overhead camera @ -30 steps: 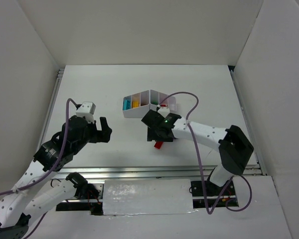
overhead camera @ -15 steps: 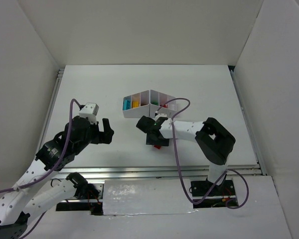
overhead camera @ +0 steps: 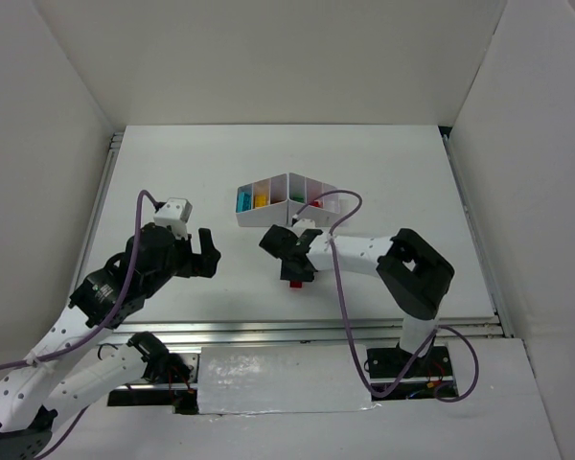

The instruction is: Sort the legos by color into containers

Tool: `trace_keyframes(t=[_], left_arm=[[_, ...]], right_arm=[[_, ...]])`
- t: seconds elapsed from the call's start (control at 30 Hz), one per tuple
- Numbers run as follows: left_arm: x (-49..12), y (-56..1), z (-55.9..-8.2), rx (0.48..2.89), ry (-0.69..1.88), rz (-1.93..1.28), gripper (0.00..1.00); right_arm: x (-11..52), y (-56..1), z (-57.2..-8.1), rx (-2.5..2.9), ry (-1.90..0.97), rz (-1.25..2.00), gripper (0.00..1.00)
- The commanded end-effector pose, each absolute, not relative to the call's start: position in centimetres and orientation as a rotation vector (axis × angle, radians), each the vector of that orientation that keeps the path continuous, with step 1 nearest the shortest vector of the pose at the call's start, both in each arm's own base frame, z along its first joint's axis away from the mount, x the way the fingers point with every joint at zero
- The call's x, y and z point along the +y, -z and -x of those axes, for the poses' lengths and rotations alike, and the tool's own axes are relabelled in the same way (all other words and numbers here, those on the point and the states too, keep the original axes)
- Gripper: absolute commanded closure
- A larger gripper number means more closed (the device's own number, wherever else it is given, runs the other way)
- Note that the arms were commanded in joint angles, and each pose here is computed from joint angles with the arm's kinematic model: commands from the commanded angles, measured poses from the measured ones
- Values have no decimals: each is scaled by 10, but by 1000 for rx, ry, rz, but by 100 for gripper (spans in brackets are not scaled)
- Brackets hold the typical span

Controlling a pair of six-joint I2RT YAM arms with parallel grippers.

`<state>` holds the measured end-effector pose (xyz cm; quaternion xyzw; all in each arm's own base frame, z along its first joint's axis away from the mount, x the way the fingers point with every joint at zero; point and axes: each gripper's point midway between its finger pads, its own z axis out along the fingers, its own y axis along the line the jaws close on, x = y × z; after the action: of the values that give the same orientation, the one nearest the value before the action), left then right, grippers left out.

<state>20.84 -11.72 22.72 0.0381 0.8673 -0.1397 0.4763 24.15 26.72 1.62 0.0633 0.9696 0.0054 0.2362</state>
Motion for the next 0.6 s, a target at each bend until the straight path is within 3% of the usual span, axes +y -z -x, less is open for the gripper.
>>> trace_keyframes(t=[0.0,0.1,0.2,0.57], left_arm=[[-121,-235,-211,2085,371,-80,1],[-120,-235,-211,2082,369,-78,0],[-121,-235,-211,2081,371,-79,0],[-120,-237,-210,2071,376,-77,0]], right_arm=[[307,-65,-239,2591,-246,-94,78],[325,-114,-240,2505,-452,22,79],[314,-157,-262,2403,-441,96,80],[221,-194,-376,2402,-220,127,83]])
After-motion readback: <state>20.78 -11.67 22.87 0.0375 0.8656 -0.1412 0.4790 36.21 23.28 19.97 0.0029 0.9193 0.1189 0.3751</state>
